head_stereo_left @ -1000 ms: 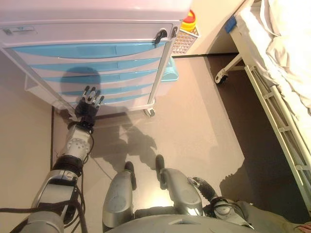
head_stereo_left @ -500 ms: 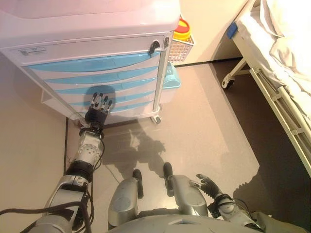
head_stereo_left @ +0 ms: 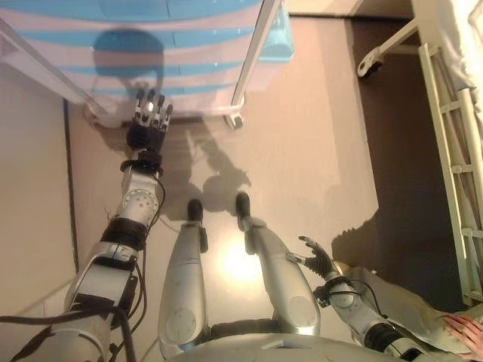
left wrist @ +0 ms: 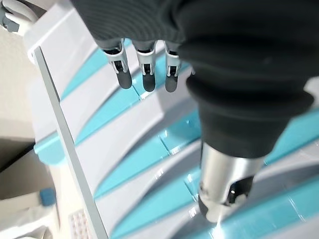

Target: Open the drawer and pick up the medicine

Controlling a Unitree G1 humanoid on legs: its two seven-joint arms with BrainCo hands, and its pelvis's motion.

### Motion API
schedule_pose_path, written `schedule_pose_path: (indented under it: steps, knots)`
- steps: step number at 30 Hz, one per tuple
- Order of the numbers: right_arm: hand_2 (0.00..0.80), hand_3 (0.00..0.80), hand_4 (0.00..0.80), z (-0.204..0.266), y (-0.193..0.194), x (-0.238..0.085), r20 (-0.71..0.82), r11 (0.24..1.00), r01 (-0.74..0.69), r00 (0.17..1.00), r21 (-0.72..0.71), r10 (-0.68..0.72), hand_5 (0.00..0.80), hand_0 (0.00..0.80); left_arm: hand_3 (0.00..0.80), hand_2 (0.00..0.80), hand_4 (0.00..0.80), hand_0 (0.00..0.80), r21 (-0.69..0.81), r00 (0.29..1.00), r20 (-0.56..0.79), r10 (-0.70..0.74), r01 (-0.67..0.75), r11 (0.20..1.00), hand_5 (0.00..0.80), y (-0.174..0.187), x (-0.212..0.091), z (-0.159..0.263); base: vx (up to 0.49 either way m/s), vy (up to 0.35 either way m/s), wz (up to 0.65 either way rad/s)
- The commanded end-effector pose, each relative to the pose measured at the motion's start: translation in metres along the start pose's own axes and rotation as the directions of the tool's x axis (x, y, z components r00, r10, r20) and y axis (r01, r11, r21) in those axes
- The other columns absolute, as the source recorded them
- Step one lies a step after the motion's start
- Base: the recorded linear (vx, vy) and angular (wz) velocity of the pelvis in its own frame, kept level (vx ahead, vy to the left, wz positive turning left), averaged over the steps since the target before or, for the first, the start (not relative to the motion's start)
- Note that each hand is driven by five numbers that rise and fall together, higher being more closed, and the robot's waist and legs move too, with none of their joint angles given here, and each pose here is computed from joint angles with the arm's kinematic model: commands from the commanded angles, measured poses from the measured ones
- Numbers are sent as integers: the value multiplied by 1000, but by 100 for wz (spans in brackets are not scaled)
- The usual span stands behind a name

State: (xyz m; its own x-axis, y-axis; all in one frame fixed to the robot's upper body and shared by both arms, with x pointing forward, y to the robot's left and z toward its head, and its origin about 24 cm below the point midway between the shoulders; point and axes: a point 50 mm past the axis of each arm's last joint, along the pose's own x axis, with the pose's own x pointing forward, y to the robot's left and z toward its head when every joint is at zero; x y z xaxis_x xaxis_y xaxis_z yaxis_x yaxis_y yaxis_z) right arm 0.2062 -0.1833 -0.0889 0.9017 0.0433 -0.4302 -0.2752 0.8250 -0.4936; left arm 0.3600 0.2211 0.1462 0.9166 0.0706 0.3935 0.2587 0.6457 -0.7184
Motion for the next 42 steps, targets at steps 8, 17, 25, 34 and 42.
schedule_pose_path:
  steps: [8,17,25,34,42]
  knots:
    - [0,0,0,39,7,9,159,999,-18,987,47,10,0,0,0,0,0,0,122,959,102,-263,251,960,0,-63,40,41,-43,-39,-9]
    - [0,0,0,44,8,9,163,997,-25,987,69,13,0,0,0,0,0,0,127,932,137,-335,319,939,0,-76,47,54,2,-24,2]
    - [0,0,0,46,10,10,158,997,-35,987,68,24,0,0,0,0,0,0,48,935,152,-322,318,947,0,-82,57,64,0,-2,0]
    - [0,0,0,51,11,14,153,996,-28,988,87,14,0,0,0,0,0,0,-291,963,130,-236,265,919,0,-64,53,42,-1,-2,0]
    - [0,0,0,53,11,17,152,995,-33,988,92,19,0,0,0,0,0,0,-404,973,126,-194,229,886,0,-64,56,37,0,0,0]
